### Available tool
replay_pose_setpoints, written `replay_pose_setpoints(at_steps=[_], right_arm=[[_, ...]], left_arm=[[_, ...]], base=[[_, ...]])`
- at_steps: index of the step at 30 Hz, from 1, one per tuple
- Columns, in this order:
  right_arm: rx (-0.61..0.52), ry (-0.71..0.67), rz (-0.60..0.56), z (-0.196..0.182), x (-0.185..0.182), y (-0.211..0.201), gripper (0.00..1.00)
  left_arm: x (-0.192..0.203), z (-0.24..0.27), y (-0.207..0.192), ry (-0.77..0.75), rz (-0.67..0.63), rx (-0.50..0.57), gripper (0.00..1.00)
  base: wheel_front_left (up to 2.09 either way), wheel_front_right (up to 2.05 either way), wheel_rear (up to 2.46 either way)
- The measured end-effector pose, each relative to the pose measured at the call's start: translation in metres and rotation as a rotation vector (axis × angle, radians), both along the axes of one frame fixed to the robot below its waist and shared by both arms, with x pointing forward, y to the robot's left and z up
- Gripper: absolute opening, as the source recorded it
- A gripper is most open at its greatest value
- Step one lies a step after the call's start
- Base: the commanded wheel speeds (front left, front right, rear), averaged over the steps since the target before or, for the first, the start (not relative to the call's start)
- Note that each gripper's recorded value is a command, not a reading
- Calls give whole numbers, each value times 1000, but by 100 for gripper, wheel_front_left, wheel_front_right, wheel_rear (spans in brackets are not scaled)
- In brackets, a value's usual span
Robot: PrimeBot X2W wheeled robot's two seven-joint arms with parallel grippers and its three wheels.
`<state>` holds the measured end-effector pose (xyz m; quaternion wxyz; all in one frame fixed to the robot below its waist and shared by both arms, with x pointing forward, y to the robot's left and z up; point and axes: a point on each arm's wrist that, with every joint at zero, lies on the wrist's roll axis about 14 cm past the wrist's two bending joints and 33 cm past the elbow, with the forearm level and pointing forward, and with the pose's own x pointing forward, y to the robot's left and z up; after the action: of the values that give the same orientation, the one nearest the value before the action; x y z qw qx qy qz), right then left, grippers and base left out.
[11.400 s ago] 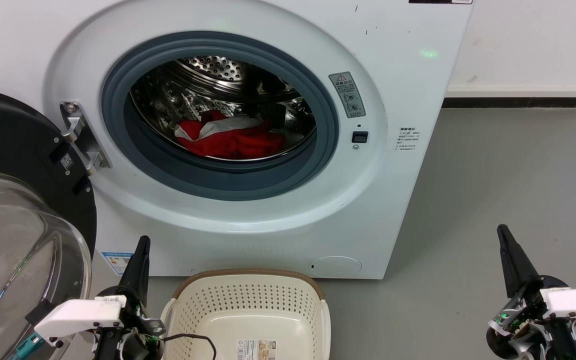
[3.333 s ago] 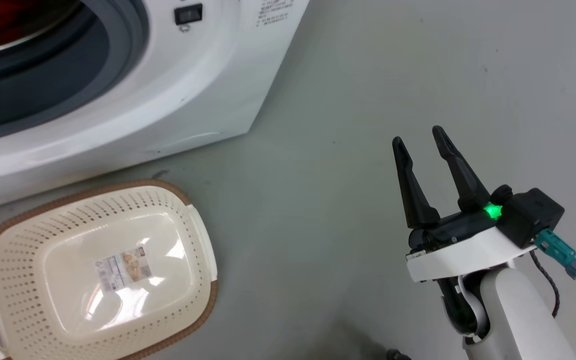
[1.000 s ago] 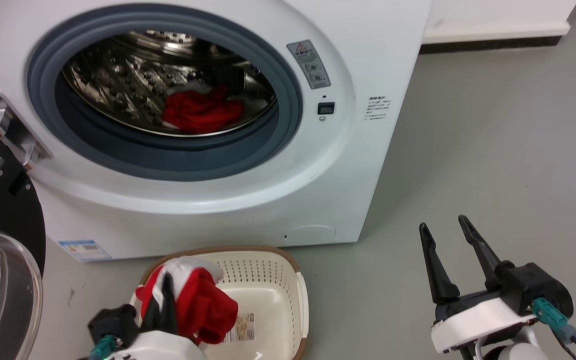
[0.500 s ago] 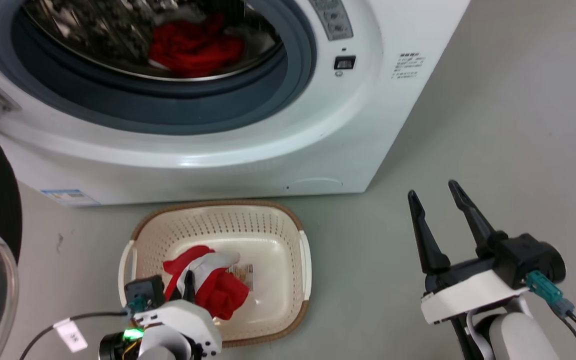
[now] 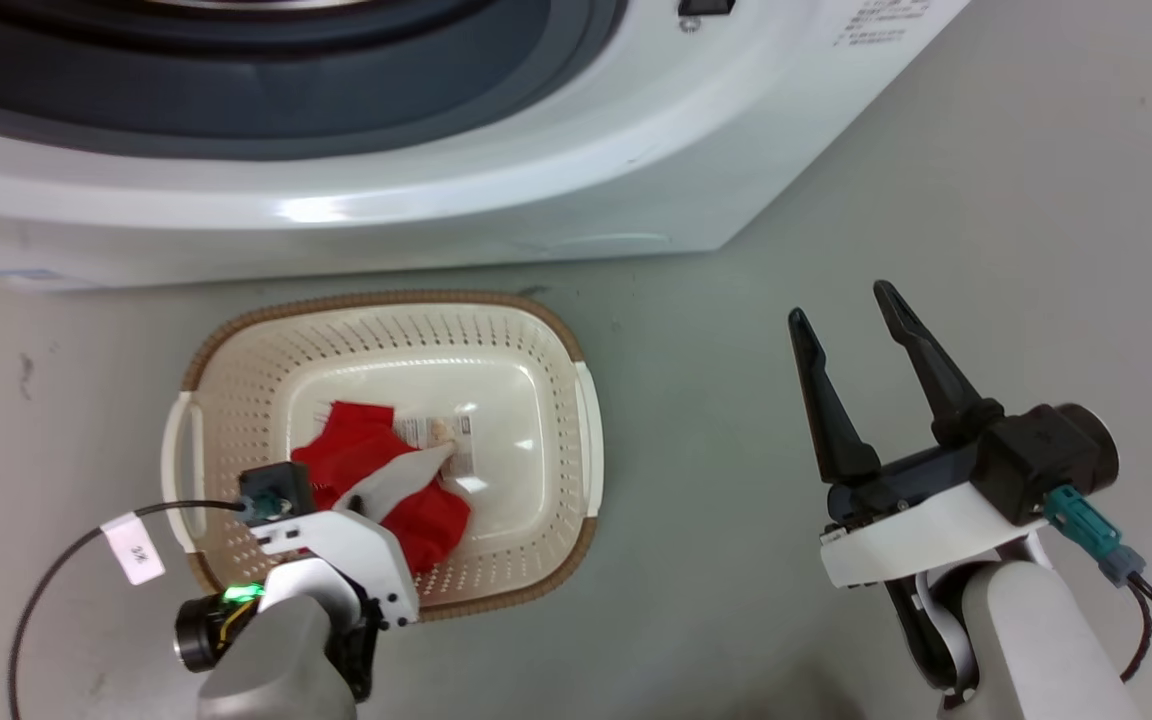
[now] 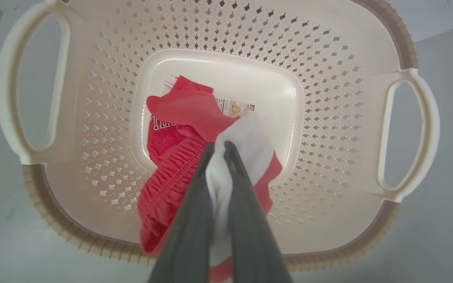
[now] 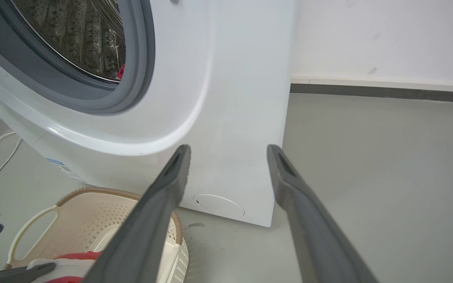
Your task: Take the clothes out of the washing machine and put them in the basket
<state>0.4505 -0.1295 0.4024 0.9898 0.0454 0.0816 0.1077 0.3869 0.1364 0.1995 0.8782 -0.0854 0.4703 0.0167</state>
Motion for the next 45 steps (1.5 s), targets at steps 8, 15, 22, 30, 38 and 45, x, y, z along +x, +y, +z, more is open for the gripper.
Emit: replay_pose_setpoints(at_steps=[8, 15, 22, 30, 38, 45], right_arm=[[-2, 63, -5, -31, 5, -3, 100], [-4, 52, -23, -25, 5, -10, 100], [1, -26, -24, 11, -2, -9, 100], [-10, -117, -42, 54, -25, -14, 100], [-16, -175, -51, 81, -41, -16, 100], [-22, -200, -52, 92, -42, -16, 100]], left_arm=[[-27, -43, 11, 195, 22, 21, 0], [-41, -41, 5, 255, 18, -2, 100], [-42, -8, 10, 117, 42, -5, 100], [-28, 45, 8, -103, 32, -23, 100], [10, 116, 10, -404, 39, -39, 100], [51, 188, 10, -680, 6, -18, 100]], base=[[0, 0, 0], [0, 0, 0], [0, 0, 0], [0, 0, 0], [0, 0, 0], [0, 0, 0]])
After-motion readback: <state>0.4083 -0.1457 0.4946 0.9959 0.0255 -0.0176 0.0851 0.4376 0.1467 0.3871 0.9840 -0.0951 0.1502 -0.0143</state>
